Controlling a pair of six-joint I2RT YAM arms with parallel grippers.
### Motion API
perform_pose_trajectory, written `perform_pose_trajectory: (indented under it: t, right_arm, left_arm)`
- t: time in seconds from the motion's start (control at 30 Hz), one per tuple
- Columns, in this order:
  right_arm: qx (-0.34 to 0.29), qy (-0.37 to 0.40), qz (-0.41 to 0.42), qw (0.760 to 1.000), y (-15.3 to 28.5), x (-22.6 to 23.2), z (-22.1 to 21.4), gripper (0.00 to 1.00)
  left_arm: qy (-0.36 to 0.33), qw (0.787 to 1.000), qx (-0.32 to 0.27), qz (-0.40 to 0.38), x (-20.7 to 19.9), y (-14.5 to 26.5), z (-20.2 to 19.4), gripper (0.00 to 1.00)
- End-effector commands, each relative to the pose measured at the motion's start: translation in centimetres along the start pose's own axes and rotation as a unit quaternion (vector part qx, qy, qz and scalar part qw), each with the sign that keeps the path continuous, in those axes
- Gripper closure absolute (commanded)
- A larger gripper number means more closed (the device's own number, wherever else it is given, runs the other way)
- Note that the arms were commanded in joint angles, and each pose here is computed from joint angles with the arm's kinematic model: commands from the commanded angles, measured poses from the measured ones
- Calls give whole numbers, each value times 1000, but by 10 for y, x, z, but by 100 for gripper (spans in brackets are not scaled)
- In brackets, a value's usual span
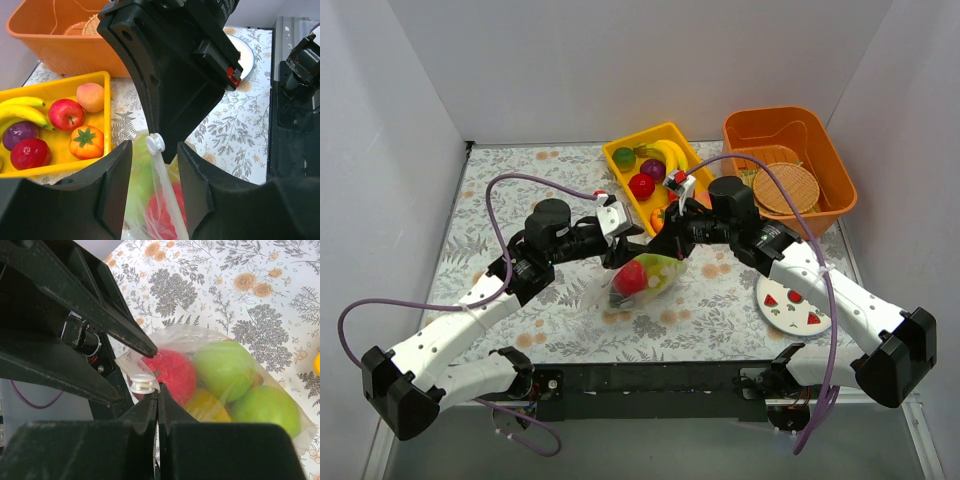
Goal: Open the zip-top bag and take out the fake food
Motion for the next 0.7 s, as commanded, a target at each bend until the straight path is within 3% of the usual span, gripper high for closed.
perform_pose_trajectory:
  t: [0.0, 0.23, 0.53, 0.67]
  right_arm:
    - [-25, 18, -2, 1000, 0, 7, 20, 99]
    - [-28, 23, -2, 999, -1, 11, 23, 99]
    - [-34, 27, -31, 999, 4, 7, 22, 99]
    - [-41, 31, -54, 997, 10, 4, 22, 99]
  left_arm:
    - [-5, 1000, -21, -4, -1, -2, 16, 60]
    - [2, 1000, -14, 16, 2, -8, 14, 65]
    - [5, 1000, -1, 27, 4, -6, 11, 79]
    - [15, 999, 21, 24, 4, -7, 4, 91]
Point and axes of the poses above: each gripper's point midway between its finger pads, its own y axis back along the fingers, its own x axis along the line the jaws close on, z = x × y, the point moved 6 cm from there along y, back along the fingers, and after that the axes turned 4 degrees about y, right-handed, at the moved point
